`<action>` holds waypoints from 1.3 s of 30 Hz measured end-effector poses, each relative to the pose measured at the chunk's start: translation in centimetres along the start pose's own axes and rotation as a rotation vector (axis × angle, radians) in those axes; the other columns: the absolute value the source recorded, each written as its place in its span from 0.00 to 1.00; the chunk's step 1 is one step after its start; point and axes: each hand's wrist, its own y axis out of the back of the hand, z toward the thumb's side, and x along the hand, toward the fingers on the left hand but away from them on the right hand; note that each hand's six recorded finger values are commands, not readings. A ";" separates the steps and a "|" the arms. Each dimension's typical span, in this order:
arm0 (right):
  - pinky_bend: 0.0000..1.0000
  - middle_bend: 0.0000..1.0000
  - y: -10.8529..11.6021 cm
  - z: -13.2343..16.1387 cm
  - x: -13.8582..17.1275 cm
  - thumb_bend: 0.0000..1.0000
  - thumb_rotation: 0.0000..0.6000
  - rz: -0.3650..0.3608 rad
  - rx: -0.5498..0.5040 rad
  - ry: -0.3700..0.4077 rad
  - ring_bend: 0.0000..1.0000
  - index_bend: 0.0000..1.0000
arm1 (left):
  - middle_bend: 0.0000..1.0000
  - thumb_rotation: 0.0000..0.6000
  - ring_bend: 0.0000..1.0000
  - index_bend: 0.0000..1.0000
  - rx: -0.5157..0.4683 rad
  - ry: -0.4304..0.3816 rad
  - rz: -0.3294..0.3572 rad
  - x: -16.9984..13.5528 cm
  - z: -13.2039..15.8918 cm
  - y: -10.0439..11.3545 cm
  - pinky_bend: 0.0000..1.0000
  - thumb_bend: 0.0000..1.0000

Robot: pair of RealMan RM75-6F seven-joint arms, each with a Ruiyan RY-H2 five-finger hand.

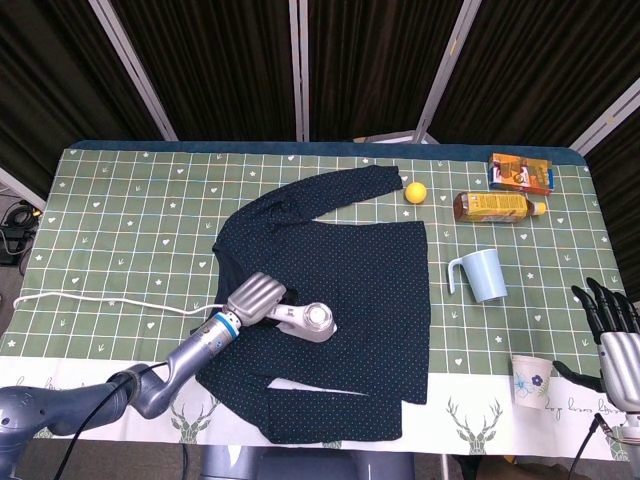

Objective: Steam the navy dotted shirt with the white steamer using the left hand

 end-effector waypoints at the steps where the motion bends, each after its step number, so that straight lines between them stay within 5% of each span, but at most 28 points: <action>1: 0.00 0.00 0.0 0.0 0.0 0.00 1.00 0.000 0.000 0.000 0.00 0.00 | 0.83 1.00 0.78 0.92 0.001 -0.005 -0.003 -0.1 0.1 -0.1 1.00 0.69; 22: 0.00 0.00 0.0 0.2 0.1 0.00 1.00 0.001 0.004 0.004 0.00 0.00 | 0.83 1.00 0.78 0.92 0.024 -0.055 -0.021 -1.5 1.0 -0.7 1.00 0.69; 39: 0.00 0.00 -0.1 0.2 0.1 0.00 1.00 0.001 0.006 0.005 0.00 0.00 | 0.83 1.00 0.78 0.92 0.034 0.030 0.028 -1.4 -2.5 0.9 1.00 0.69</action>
